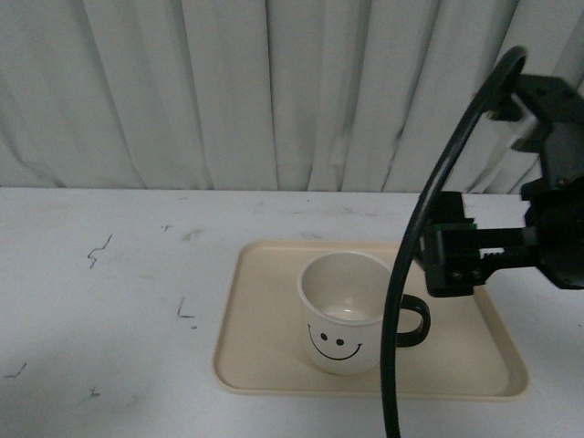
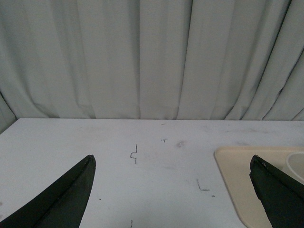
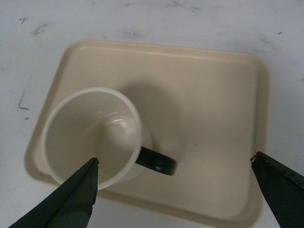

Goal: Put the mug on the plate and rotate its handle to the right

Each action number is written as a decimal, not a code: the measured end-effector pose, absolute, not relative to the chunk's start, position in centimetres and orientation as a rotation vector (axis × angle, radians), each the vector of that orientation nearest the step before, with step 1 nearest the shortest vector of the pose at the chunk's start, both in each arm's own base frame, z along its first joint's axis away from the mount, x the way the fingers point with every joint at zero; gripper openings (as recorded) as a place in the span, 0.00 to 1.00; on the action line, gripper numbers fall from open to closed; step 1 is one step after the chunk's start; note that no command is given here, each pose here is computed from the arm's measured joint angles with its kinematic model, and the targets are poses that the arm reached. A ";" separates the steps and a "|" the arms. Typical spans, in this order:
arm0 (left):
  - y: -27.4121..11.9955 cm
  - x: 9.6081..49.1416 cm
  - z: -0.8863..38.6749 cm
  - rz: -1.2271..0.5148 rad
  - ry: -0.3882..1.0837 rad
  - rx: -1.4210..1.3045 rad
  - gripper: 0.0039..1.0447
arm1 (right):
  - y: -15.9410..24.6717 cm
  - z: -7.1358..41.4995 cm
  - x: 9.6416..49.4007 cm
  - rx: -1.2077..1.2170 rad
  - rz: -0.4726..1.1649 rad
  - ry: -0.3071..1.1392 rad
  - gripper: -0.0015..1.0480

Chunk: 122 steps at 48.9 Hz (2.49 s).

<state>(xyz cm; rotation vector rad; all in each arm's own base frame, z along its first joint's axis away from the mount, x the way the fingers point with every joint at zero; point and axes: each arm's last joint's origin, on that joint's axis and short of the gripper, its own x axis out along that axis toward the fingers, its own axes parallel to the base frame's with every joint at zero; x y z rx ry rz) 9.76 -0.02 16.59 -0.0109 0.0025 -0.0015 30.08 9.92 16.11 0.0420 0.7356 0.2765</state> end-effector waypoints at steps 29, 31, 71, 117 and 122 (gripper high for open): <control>0.0 9.8 16.6 -0.002 0.002 -0.011 0.94 | 14.7 13.3 34.1 -0.045 0.320 0.771 0.94; 0.0 9.8 16.6 -0.002 0.002 -0.011 0.94 | 14.9 13.2 34.2 -0.052 0.321 0.773 0.94; 0.0 9.8 16.6 -0.002 0.002 -0.011 0.94 | 11.7 11.0 37.3 -0.141 0.354 0.842 0.04; 0.0 9.8 16.6 -0.002 0.002 -0.011 0.94 | 8.5 12.3 40.3 -0.470 0.720 0.879 0.55; 0.0 9.8 16.6 -0.002 0.002 -0.011 0.94 | 7.4 16.3 39.2 -0.426 0.746 0.676 0.95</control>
